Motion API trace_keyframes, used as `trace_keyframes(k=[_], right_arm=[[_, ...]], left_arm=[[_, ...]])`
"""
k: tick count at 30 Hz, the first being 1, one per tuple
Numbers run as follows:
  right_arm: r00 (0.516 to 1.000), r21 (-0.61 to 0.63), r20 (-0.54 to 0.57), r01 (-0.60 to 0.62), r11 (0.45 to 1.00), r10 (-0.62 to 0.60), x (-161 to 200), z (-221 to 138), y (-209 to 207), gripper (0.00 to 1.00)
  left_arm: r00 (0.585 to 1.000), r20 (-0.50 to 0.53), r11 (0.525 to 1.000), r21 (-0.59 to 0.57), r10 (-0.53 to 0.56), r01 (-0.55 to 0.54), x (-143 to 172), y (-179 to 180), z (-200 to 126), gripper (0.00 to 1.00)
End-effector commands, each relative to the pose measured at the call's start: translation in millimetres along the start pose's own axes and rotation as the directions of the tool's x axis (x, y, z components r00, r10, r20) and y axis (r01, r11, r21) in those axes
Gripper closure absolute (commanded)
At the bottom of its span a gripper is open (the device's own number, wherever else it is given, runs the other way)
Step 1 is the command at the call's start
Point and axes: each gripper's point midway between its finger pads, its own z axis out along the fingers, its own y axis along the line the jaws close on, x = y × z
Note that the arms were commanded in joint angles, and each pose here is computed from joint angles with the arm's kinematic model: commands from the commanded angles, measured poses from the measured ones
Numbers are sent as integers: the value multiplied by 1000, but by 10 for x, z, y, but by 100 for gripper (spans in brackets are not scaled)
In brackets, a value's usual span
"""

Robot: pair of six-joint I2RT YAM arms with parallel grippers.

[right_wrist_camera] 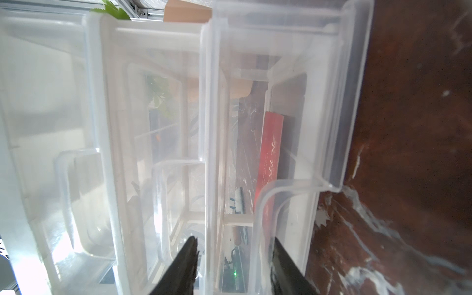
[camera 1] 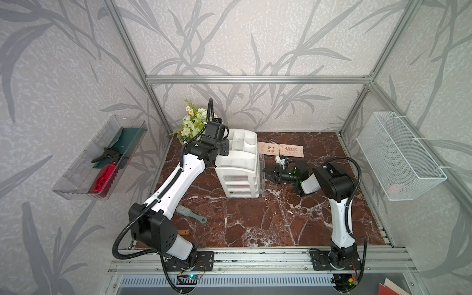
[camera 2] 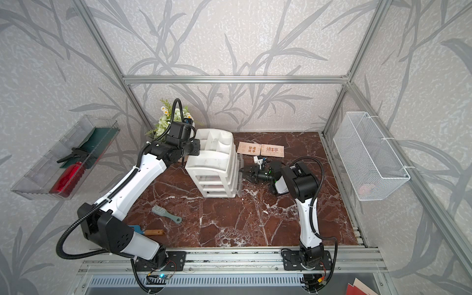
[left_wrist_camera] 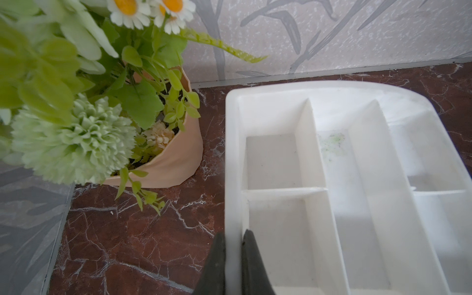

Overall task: Take the postcards out of the drawer
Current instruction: Open the drawer in the storage box.

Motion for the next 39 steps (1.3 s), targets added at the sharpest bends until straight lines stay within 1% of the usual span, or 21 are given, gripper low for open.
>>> trace_keyframes(k=[1, 19, 27, 32, 35, 39], right_arm=[[992, -59, 14, 127, 990, -127, -49, -97, 330, 55], [992, -18, 71, 106, 994, -105, -125, -549, 184, 56], [990, -21, 64, 129, 991, -127, -110, -594, 223, 55], [985, -27, 69, 157, 987, -155, -133, -594, 330, 55], [983, 11, 62, 170, 985, -170, -133, -598, 323, 55], [978, 143, 36, 197, 970, -204, -112, -627, 278, 55]], left_arm=[[967, -244, 994, -60, 72, -89, 638, 124, 180, 100], [968, -242, 994, -63, 72, -90, 628, 132, 165, 100], [968, -243, 994, -59, 71, -88, 628, 123, 163, 100], [975, -214, 996, -56, 62, -75, 548, 126, 87, 100], [979, -193, 996, -43, 62, -72, 495, 117, 17, 100], [982, -175, 997, -18, 65, -70, 449, 89, -42, 100]])
